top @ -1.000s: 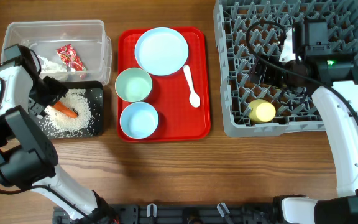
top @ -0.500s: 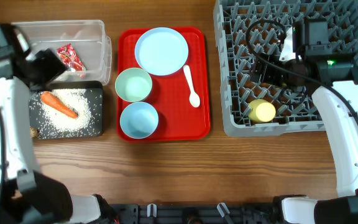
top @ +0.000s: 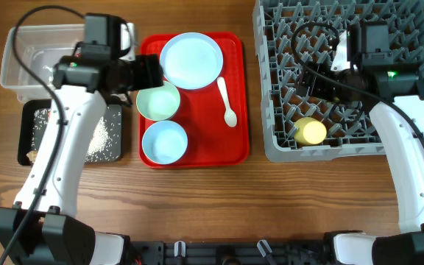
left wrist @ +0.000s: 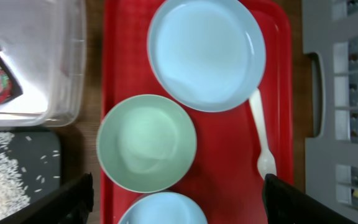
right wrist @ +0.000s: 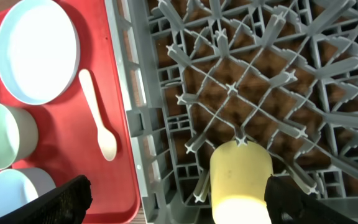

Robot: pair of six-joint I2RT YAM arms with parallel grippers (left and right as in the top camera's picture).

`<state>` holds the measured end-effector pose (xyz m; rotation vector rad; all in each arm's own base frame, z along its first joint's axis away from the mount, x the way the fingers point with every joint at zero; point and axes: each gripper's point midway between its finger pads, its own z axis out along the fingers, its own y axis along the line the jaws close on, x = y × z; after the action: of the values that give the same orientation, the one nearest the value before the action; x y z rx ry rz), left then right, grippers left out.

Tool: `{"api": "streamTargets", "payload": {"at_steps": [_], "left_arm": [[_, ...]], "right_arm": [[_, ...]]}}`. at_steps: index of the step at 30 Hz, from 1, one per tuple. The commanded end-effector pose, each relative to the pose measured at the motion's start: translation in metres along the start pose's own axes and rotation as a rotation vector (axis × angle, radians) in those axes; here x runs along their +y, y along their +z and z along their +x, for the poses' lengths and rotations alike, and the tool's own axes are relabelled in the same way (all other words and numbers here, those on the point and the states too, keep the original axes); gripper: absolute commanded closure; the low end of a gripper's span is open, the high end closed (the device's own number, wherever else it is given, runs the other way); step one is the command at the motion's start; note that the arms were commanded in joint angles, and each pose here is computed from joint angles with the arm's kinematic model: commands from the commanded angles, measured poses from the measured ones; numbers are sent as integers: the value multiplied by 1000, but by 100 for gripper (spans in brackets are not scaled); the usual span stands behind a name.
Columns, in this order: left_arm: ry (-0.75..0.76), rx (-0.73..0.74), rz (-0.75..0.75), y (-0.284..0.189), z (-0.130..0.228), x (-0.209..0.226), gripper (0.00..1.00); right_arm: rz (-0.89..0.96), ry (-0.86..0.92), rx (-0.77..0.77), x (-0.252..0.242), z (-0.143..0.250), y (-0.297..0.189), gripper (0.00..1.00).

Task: Sort waste into correct bins and load items into the dishwasher rack
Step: 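Release the cup, move the right gripper to the green bowl and grasp its rim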

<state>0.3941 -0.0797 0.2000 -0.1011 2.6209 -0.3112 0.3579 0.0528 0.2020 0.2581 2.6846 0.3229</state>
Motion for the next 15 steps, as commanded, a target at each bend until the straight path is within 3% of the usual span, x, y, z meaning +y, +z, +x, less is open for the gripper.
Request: {"api": "streamTargets", "payload": {"at_steps": [1, 9, 15], "left_arm": [[72, 33, 27, 14, 7, -20, 13], [95, 116, 23, 43, 23, -28, 14], [101, 129, 24, 47, 26, -31, 18]], "right_arm": [[-67, -23, -25, 14, -7, -6, 8], [-110, -30, -41, 22, -11, -7, 9], [-281, -68, -72, 57, -20, -13, 9]]}}
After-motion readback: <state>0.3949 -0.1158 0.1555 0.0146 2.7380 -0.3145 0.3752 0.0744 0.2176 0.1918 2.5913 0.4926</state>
